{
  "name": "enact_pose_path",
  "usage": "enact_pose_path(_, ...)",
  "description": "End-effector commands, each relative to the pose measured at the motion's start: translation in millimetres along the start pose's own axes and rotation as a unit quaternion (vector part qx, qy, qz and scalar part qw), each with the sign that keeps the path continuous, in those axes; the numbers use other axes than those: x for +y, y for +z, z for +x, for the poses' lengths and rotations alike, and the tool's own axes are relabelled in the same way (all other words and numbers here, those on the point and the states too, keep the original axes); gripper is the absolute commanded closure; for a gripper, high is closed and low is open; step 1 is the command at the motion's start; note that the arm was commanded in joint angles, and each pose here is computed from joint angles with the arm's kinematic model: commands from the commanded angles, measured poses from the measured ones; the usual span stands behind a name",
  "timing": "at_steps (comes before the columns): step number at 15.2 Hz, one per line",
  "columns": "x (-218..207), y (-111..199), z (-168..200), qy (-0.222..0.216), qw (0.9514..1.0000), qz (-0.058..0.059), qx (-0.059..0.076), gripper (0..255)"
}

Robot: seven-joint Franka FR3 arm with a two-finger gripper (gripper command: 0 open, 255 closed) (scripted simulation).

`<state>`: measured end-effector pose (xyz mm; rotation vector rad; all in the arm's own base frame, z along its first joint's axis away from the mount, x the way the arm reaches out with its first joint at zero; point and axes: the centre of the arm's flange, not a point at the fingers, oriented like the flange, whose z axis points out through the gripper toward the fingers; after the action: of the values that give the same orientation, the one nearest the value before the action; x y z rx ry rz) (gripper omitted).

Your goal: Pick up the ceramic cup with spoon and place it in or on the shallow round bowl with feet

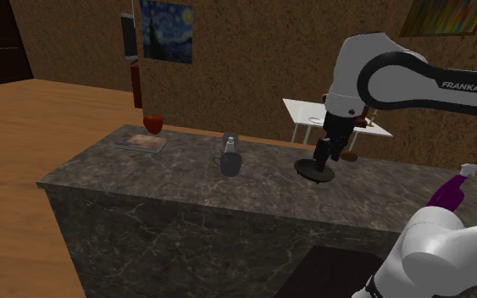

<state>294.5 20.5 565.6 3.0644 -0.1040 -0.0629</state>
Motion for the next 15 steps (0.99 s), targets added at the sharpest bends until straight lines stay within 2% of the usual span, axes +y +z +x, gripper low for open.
enact_pose_path(1,0,0,0,0.000,1.0000,0.000,0.000,0)
enact_pose_path(15,-39,63,172,-0.019,0.9994,-0.030,-0.003,0)
